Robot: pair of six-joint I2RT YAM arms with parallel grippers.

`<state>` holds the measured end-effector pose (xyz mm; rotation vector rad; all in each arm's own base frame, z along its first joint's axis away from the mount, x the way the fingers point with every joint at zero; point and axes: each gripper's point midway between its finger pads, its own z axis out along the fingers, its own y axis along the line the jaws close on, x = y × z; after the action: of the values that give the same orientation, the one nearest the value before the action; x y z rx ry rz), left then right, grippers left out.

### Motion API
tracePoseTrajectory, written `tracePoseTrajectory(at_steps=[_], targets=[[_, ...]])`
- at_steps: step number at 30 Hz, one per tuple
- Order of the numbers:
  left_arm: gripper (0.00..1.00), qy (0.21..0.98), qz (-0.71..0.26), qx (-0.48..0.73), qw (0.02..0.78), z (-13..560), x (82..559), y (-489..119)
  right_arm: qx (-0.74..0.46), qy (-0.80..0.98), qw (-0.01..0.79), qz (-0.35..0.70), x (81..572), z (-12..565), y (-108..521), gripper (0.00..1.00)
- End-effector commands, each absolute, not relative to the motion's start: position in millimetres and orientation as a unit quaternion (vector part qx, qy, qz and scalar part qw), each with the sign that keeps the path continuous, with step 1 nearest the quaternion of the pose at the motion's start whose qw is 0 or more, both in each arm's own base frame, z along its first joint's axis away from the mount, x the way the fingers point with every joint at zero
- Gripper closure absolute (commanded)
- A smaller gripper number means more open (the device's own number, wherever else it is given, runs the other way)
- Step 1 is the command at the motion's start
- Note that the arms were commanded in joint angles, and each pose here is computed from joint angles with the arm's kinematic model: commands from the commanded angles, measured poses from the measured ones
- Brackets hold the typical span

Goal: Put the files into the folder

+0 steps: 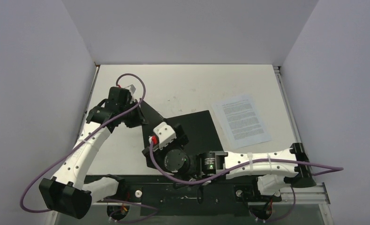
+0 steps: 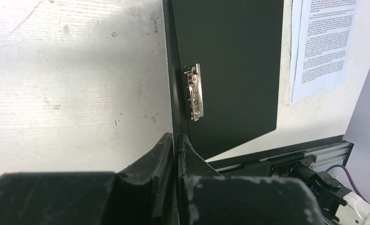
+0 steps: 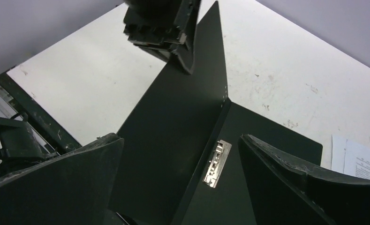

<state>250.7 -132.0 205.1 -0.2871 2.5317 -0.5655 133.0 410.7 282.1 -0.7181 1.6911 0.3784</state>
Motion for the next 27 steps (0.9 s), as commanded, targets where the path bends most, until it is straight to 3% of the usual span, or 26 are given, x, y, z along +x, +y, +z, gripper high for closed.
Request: tracePoseTrajectory(at_steps=[1,6,7,12,27], targets=[[1.0,0.913,-0.227,-0.098,0.323,218.1,280.1,-133.9,-0.26,0.748,0.589,0.159,149.8,288.7,373.3,0.0],[1.0,0.904,-0.234,-0.116,0.34,213.7,294.3,-128.2,-0.227,0.785,0.551,0.169,177.5,258.2,342.9,0.0],[1.0,0.901,-0.235,-0.121,0.343,213.1,297.5,-125.8,-0.217,0.792,0.543,0.172,185.6,251.6,336.2,0.05],[1.0,0.889,-0.245,-0.157,0.353,210.5,311.4,-114.1,-0.2,0.816,0.515,0.171,205.6,222.2,317.2,0.1],[1.0,0.856,-0.3,-0.213,0.364,188.1,341.4,-110.4,-0.167,0.868,0.424,0.197,256.7,144.2,308.3,0.1]])
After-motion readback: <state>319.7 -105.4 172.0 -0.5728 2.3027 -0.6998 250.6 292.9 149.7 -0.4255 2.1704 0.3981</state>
